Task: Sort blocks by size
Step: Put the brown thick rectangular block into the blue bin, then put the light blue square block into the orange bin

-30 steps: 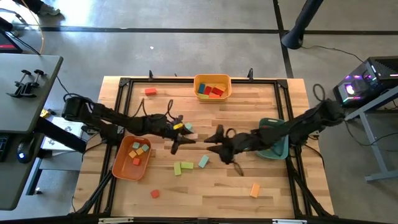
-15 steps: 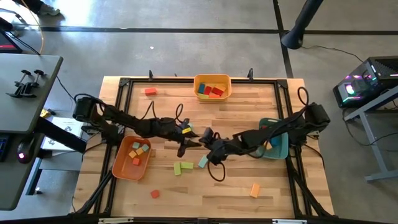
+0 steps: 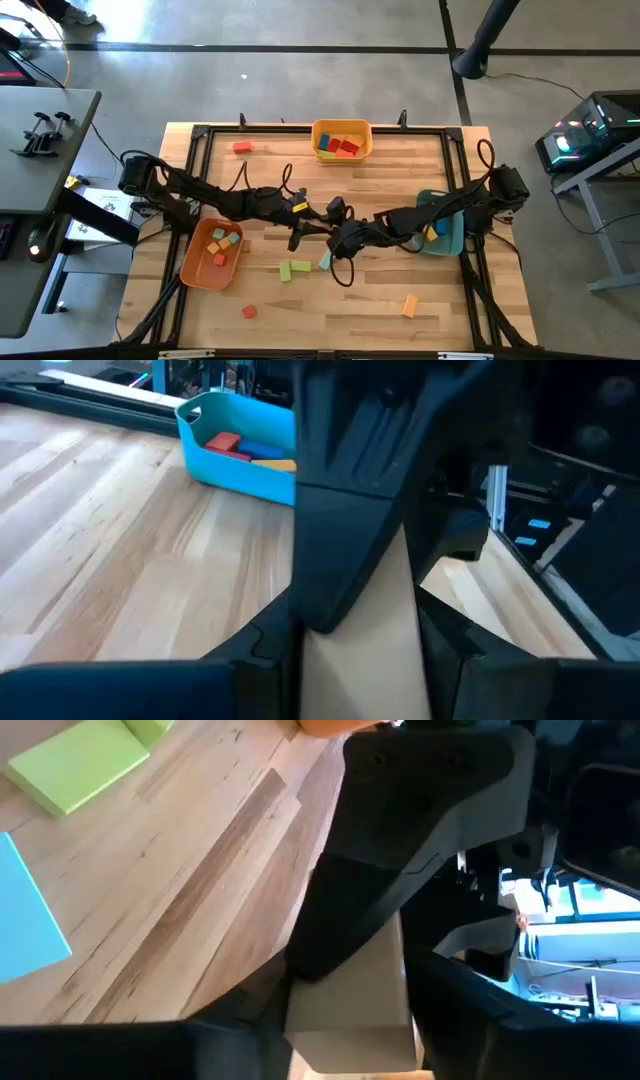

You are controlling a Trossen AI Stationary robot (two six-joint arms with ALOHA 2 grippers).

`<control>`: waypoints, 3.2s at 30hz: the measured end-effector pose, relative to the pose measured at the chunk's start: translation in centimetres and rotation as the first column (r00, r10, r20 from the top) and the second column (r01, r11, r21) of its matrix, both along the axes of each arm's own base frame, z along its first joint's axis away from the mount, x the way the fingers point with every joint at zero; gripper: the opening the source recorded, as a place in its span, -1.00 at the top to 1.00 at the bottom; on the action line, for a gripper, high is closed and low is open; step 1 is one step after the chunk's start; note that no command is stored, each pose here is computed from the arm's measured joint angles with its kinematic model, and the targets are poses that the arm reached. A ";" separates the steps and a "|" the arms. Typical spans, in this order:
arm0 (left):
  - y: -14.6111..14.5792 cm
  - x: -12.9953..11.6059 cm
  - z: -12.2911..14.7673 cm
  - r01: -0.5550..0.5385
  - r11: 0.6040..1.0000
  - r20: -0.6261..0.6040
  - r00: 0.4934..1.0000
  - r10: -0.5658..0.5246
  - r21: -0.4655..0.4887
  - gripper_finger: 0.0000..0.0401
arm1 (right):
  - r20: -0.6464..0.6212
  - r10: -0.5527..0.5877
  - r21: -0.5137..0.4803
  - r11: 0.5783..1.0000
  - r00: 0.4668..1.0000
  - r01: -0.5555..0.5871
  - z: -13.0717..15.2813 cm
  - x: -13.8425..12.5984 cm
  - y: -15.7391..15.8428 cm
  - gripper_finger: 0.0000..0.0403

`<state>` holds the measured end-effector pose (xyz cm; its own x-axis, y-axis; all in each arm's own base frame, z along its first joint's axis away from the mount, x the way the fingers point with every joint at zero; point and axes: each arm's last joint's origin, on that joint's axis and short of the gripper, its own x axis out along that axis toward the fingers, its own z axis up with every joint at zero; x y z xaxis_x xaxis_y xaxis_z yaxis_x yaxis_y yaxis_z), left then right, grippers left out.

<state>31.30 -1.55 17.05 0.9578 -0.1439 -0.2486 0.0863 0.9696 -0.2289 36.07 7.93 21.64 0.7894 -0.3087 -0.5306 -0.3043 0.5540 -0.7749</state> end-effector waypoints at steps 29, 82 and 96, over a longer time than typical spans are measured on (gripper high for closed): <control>2.0 0.1 0.2 -0.203 0.976 0.039 0.979 0.201 0.080 -0.12 | -0.536 -0.844 0.290 -0.219 -0.032 0.932 2.5 -20.3 1.3 0.36; 1.9 0.1 0.3 -0.200 0.976 0.044 0.979 0.197 0.081 -0.12 | -0.371 -0.920 0.475 -0.071 0.127 0.877 -2.7 -18.6 -0.2 0.05; 0.4 0.4 -0.3 -0.067 0.947 -0.076 0.993 0.095 0.314 -0.12 | 0.243 -0.789 0.637 0.568 0.564 0.520 1.6 -14.1 3.7 0.05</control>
<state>31.67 -1.16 16.76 0.9351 0.0314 -0.3530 -0.0027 0.9967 0.0813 21.98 11.66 23.21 0.6249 -0.6747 -0.3928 0.6135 0.7355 -0.2875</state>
